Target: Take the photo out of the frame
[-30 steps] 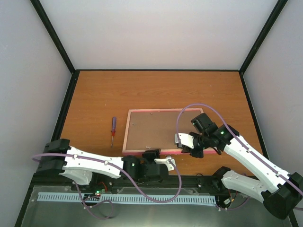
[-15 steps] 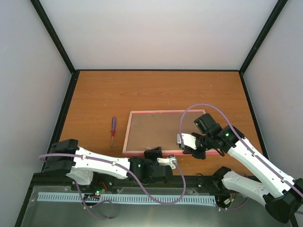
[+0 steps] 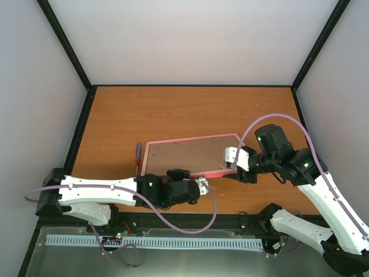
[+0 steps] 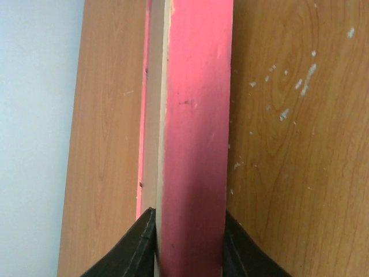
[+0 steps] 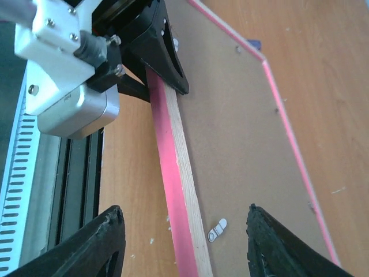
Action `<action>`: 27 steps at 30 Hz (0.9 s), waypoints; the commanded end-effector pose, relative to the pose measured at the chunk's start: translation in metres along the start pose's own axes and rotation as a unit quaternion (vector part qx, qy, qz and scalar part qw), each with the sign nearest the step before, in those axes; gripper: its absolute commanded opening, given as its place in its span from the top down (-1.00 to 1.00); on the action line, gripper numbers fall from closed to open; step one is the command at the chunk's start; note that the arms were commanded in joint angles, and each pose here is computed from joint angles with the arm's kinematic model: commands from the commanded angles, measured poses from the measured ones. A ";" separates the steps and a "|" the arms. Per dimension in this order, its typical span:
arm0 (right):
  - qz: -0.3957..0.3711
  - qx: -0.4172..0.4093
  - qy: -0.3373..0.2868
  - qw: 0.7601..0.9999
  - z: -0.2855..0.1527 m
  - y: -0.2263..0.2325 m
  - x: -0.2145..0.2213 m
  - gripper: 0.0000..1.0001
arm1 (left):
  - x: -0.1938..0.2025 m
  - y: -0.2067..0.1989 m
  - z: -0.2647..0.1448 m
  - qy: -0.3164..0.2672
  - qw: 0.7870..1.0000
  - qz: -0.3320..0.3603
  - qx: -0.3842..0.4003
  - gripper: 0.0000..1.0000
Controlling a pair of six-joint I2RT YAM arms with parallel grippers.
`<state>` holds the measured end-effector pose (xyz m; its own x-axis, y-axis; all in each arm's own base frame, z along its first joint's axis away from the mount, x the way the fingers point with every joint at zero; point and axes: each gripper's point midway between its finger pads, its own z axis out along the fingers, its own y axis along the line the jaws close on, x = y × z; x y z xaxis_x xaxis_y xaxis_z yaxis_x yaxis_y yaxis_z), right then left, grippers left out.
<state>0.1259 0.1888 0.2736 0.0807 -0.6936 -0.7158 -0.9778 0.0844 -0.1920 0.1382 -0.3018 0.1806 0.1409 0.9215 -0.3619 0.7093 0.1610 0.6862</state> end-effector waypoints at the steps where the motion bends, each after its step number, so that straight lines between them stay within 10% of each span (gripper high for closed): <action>1: -0.026 0.016 -0.004 1.000 -0.023 -0.005 -0.017 -0.16 | -0.042 0.034 -0.035 -0.085 0.991 -0.094 0.032 0.98; 8: -0.139 0.056 0.033 0.988 -0.037 -0.010 -0.006 -0.47 | -0.073 0.067 -0.062 -0.133 0.985 -0.107 0.021 0.98; 20: -0.189 0.112 0.128 0.967 -0.033 -0.039 0.026 -0.42 | -0.116 0.085 -0.069 -0.185 0.978 -0.099 0.023 0.98; 27: -0.192 0.086 0.154 0.965 -0.033 -0.034 0.035 0.11 | -0.130 0.085 -0.069 -0.213 0.972 -0.093 0.023 0.98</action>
<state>0.1538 0.1445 0.2786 0.3482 -0.8573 -0.3792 -0.8387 -0.1043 -0.5344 0.1302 -0.3649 0.2711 0.2183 0.7806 -0.5857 0.7982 0.2024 0.5674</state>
